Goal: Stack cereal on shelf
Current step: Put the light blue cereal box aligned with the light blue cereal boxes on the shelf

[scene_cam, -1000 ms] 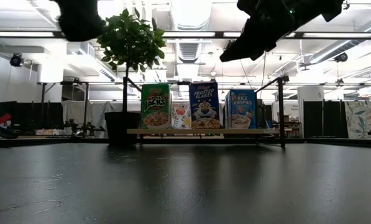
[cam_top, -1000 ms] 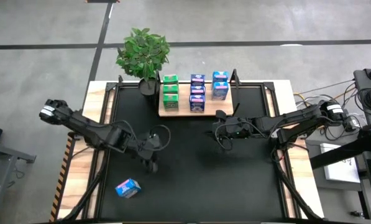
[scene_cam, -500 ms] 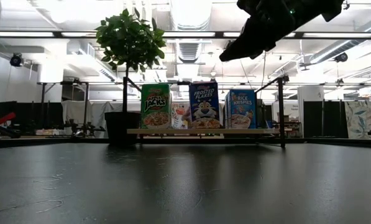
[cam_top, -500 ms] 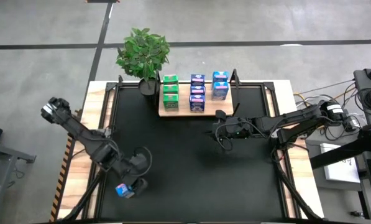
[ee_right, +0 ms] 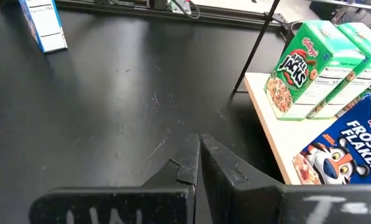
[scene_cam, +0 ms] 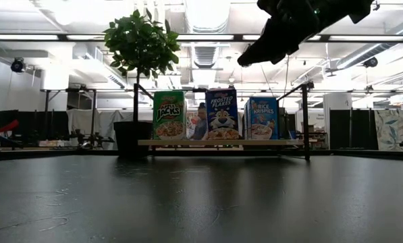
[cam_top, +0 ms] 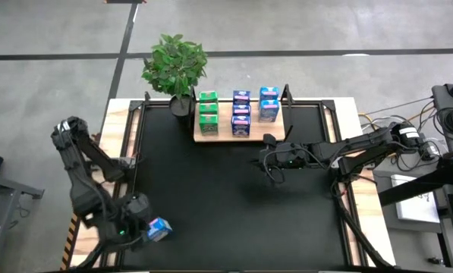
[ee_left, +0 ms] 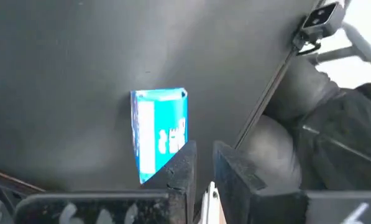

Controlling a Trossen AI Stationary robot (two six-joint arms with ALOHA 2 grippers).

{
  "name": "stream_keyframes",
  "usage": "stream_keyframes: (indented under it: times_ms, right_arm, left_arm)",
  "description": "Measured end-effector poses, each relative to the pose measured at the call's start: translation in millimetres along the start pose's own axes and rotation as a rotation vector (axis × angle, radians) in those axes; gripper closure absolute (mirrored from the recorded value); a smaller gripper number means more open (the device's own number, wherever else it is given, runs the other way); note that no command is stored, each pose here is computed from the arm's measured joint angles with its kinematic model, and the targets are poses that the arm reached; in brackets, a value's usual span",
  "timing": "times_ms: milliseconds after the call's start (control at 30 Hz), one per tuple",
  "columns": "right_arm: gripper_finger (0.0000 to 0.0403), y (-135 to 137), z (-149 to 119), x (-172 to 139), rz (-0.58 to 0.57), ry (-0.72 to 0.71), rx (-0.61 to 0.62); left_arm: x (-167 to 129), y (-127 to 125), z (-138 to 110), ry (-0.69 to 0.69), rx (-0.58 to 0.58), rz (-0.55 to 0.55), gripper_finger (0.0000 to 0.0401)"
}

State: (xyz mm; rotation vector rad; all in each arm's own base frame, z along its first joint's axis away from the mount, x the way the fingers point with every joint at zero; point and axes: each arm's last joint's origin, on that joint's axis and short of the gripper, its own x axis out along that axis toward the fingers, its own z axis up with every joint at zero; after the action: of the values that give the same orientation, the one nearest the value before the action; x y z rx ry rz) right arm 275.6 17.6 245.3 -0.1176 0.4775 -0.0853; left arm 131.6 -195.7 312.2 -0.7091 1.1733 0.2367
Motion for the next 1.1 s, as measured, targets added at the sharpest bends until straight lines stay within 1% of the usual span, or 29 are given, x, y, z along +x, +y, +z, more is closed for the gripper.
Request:
stream_keyframes:
  times_ms: [100,167,267,433,600,733,867,1100]
  right_arm:
    - [0.0394,0,1,0,0.000,-0.006,-0.007]
    - [0.0394,0,1,0,-0.001,-0.009,-0.007]
    - [0.0394,0,1,0,-0.001,-0.009,-0.007]
    - [0.0394,0,1,0,-0.001,-0.009,-0.006]
    - [0.0394,0,1,0,-0.001,-0.009,0.005]
    - [0.0394,0,1,0,0.000,-0.009,0.006]
    - [0.0394,0,1,0,0.000,-0.009,0.006]
    - [0.0394,0,1,0,0.000,-0.009,0.017]
  left_arm:
    - [1,2,-10,-0.017,-0.051,0.000,0.0357]
    - [7,5,-13,-0.018,-0.088,0.030,0.0346]
    - [17,5,-17,0.023,-0.098,0.074,0.0321]
    - [26,3,-20,0.044,-0.069,0.111,0.0256]
    - [32,4,-20,-0.002,-0.051,0.151,0.0180]
    - [43,1,-22,-0.012,-0.013,0.189,0.0136]
    - [52,-1,-24,-0.014,0.010,0.215,0.0117]
    - [61,-2,-27,-0.016,0.049,0.263,0.0118]
